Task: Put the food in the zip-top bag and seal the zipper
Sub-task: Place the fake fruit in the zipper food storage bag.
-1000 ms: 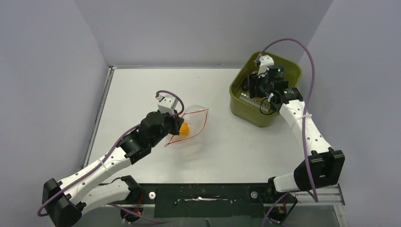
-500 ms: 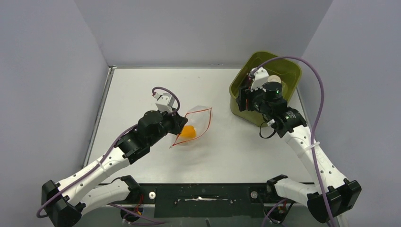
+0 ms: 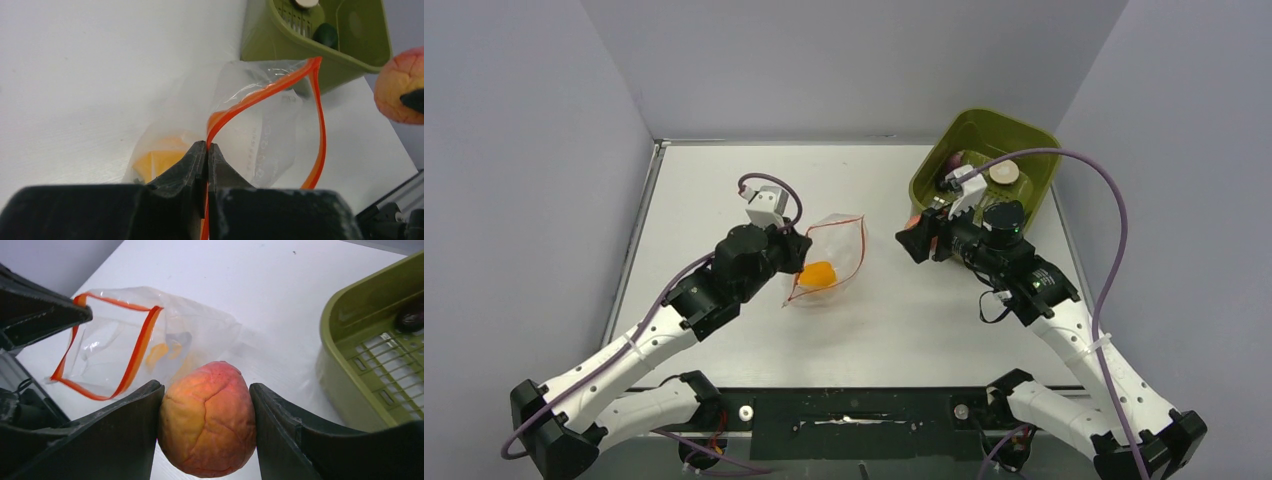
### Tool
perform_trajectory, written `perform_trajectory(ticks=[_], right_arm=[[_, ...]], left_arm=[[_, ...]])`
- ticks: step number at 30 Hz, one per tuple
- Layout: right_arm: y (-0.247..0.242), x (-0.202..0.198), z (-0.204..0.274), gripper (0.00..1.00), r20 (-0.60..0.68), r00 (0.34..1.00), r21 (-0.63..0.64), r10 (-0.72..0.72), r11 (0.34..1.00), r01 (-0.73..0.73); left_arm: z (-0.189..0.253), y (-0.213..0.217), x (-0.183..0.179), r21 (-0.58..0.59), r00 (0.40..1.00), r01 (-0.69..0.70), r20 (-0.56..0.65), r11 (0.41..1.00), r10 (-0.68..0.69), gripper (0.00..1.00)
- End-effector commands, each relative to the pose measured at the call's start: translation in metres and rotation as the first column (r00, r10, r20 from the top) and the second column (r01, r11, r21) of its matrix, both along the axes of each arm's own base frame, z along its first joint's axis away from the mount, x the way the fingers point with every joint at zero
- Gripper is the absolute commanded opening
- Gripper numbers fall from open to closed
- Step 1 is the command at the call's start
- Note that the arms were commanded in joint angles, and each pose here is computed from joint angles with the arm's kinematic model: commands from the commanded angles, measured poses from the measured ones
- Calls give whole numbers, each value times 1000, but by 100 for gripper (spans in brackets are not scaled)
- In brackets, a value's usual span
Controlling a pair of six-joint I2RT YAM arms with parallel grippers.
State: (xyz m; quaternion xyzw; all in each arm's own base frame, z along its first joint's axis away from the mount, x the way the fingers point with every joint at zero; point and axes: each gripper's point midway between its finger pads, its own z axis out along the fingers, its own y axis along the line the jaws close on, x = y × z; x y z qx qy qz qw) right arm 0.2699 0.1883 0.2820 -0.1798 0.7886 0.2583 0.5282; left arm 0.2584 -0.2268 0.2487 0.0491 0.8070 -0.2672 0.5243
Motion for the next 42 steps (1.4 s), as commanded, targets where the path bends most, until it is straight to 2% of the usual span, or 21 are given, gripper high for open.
perform_trajectory(ticks=[1, 7, 12, 17, 22, 33, 42], right_arm=[[24, -11, 38, 49, 69, 995, 187, 67, 979, -79], [46, -20, 48, 48, 72, 989, 281, 131, 949, -146], [56, -27, 50, 48, 82, 983, 326, 162, 928, -180], [67, -25, 40, 49, 46, 982, 340, 182, 922, -187], [86, -28, 32, 49, 11, 972, 370, 235, 902, -223], [116, -40, 7, 50, -87, 966, 394, 243, 899, -191], [136, -27, -18, 52, -185, 959, 387, 213, 913, -128]], left_arm=[[72, 34, 26, 39, 967, -178, 190, 983, 167, 0], [109, 60, 39, 145, 920, -298, 308, 944, 243, 0], [89, 51, 44, 193, 933, -269, 297, 944, 205, 0], [35, 17, 37, 123, 977, -129, 183, 984, 106, 0], [-2, -7, 27, -13, 995, -47, 83, 999, 48, 0], [1, -16, 12, -153, 999, -10, 39, 988, 16, 0], [8, -16, 7, -183, 999, 10, 41, 983, -2, 0]])
